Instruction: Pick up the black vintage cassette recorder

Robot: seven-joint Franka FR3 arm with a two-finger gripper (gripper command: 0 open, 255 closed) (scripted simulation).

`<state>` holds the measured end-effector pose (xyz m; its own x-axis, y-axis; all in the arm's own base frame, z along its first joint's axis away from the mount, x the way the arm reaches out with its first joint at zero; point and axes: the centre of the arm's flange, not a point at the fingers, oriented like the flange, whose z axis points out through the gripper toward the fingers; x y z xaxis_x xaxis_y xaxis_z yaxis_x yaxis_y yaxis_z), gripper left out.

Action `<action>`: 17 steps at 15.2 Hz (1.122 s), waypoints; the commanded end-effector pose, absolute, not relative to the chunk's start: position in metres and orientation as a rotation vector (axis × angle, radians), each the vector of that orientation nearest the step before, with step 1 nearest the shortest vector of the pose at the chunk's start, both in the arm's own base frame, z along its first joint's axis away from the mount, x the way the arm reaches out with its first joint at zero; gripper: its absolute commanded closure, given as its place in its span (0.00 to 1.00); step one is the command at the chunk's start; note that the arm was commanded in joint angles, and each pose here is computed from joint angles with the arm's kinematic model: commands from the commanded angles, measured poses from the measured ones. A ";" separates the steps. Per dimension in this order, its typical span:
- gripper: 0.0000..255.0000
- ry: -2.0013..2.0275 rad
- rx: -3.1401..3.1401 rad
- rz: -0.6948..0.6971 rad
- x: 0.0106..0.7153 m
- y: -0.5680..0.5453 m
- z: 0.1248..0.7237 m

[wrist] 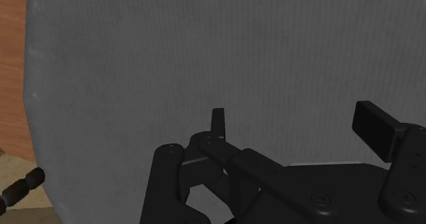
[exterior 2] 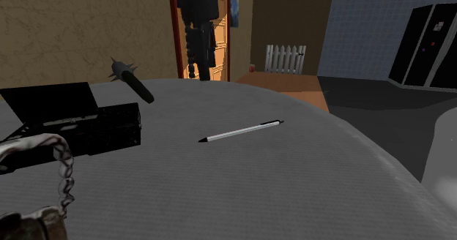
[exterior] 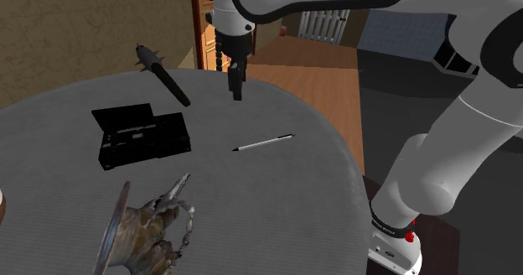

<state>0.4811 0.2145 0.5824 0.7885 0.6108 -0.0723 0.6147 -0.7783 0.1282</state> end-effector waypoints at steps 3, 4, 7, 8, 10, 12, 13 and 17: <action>0.00 1.119 2.765 0.006 0.502 0.264 0.587; 0.00 1.153 2.747 0.017 0.506 0.276 0.588; 0.00 1.255 2.690 0.050 0.516 0.312 0.592; 0.00 1.289 2.670 0.061 0.518 0.324 0.593; 0.00 1.354 2.629 0.083 0.523 0.349 0.596; 0.00 1.419 2.587 0.105 0.526 0.373 0.598; 0.00 1.451 2.565 0.115 0.527 0.386 0.599; 0.00 1.540 2.500 0.146 0.528 0.421 0.597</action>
